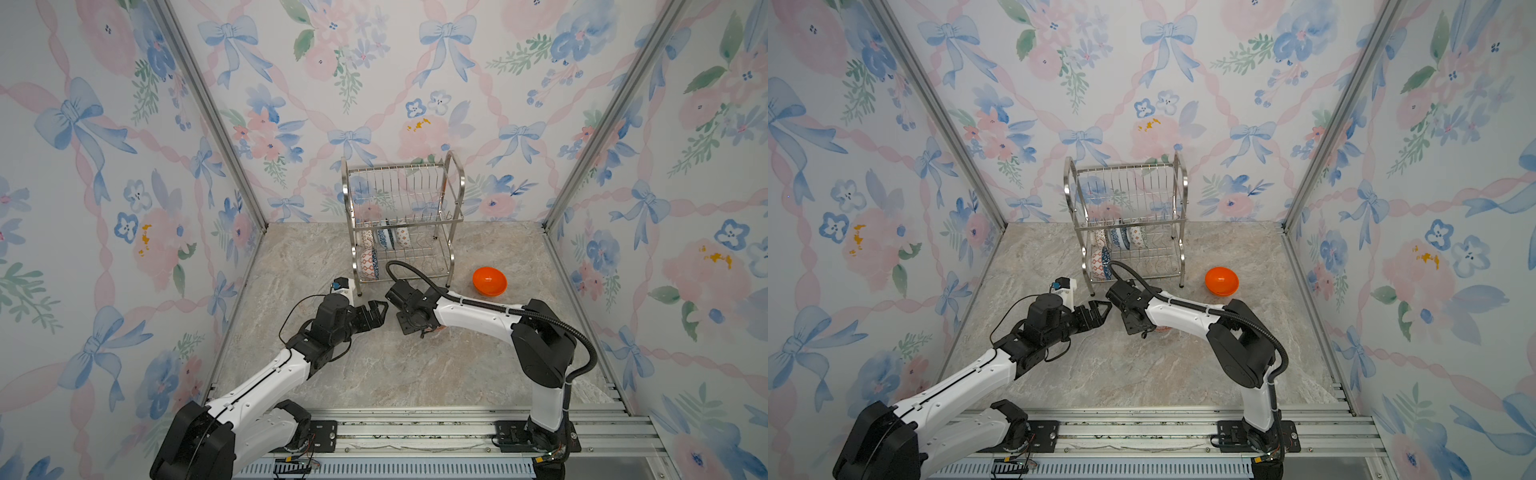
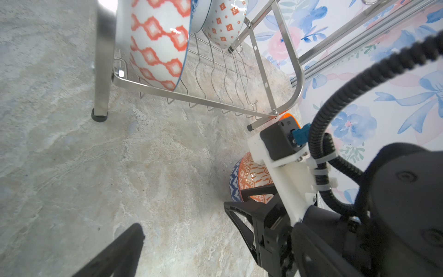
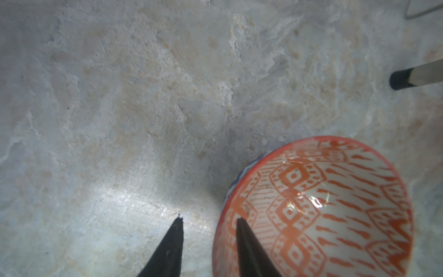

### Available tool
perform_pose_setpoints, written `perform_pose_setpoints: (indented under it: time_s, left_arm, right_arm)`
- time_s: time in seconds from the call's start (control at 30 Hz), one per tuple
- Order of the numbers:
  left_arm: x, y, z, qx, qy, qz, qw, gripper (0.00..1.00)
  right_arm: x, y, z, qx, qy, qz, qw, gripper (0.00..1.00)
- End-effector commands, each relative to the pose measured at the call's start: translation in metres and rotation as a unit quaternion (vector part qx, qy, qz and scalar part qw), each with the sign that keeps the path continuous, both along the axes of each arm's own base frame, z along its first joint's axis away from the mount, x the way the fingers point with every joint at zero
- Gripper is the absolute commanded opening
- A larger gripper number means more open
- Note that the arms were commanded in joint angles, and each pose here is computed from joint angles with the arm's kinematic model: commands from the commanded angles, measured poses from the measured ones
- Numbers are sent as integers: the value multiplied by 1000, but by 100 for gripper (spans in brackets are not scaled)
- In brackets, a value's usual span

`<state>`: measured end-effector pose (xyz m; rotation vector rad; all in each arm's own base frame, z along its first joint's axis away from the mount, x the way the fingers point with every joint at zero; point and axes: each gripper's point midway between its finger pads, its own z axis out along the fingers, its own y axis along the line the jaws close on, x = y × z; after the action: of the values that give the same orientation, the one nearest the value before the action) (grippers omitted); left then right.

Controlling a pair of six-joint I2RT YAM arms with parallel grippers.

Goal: Load bowls into a dish rack
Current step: Place the bowl at the center of the table, then pick up the bowl from the center of the table.

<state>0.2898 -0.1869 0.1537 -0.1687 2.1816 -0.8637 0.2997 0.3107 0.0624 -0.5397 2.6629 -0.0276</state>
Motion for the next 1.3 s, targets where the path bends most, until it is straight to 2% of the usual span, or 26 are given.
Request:
perform_pose_setpoints:
  time_s: [0.0, 0.4, 0.8, 1.07, 1.27]
  left_arm:
    - [-3, 1, -2, -5, 5, -3, 1000, 98]
    - [-4, 0, 0, -6, 6, -7, 1000, 97]
    - [-3, -2, 0, -6, 10, -8, 1000, 98]
    - [-2, -5, 0, -2, 17, -17, 1000, 98]
    - [3, -1, 9, 7, 14, -23, 1000, 97]
  right_arm:
    - [1, -4, 20, 1, -15, 1, 1000, 40]
    - [5, -12, 4, -16, -6, -5, 1000, 28]
    - [7, -18, -11, -43, 10, -4, 999, 25]
    - [11, -16, -8, -33, 6, -4, 999, 6]
    - [13, -7, 12, -2, -3, 4, 1000, 1]
